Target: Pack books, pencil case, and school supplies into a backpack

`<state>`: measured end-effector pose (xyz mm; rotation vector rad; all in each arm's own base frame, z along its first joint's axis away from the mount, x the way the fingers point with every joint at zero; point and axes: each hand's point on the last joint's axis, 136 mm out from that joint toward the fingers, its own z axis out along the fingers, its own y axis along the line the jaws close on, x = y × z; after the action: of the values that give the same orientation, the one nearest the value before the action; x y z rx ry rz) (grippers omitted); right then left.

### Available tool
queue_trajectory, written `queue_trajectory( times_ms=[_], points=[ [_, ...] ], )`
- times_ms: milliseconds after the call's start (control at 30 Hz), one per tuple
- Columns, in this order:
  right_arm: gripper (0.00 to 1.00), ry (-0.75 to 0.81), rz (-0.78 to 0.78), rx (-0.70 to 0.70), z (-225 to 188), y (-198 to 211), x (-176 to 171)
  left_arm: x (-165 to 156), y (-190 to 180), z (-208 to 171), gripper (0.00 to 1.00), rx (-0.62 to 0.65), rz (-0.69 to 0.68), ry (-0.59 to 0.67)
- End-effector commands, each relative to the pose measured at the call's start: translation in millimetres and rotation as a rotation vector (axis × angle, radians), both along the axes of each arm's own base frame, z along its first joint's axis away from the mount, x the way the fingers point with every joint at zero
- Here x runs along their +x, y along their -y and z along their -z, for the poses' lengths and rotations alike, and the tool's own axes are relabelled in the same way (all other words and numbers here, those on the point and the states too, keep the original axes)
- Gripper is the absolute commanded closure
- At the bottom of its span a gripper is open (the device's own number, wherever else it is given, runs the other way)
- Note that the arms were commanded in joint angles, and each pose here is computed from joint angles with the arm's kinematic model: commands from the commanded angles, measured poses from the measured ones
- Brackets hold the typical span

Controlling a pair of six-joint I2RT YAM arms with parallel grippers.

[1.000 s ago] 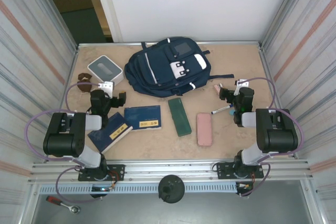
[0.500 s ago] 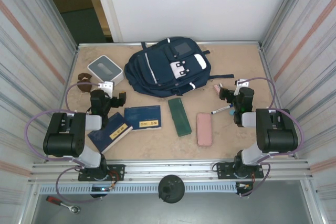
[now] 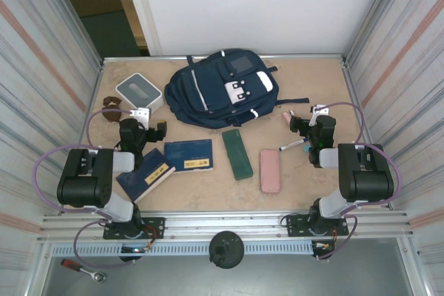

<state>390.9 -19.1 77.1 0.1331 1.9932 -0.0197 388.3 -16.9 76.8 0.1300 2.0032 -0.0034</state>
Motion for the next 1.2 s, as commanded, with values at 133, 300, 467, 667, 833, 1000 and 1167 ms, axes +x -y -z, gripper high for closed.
queue_trajectory(
  times_ms=[133, 300, 467, 667, 833, 1000, 1167],
  points=[
    [0.01, 0.015, 0.0, 0.022, -5.0, 0.2, 4.2, 7.2, -2.7, -14.6, 0.01, -0.044, 0.02, 0.038],
    [0.01, 0.021, 0.008, 0.018, -7.3, 1.7, 4.2, 6.7, -2.2, -15.3, 0.01, -0.044, 0.022, 0.04],
    [0.01, -0.038, 0.103, 0.002, -33.1, 13.8, 2.7, 2.6, -10.9, -34.8, 0.01, -0.046, -0.036, 0.047],
    [0.01, 0.097, 0.292, 0.063, -102.6, 42.7, -25.9, -32.6, -78.2, -64.2, 0.01, -0.174, -0.541, -0.064],
    [0.01, 0.064, 0.441, 0.154, -151.4, 59.1, -60.9, -56.7, -76.3, -81.6, 0.01, -0.361, -0.575, -0.127],
    [0.01, -0.028, 0.265, 0.341, -155.0, 16.1, -69.6, -58.9, -14.7, -104.1, 0.01, -0.631, -0.295, -0.132],
    [0.01, -0.174, 0.01, 0.482, -140.9, -53.6, -74.7, -68.5, 50.5, -110.3, 0.01, -0.705, -0.07, -0.242]
  ],
)
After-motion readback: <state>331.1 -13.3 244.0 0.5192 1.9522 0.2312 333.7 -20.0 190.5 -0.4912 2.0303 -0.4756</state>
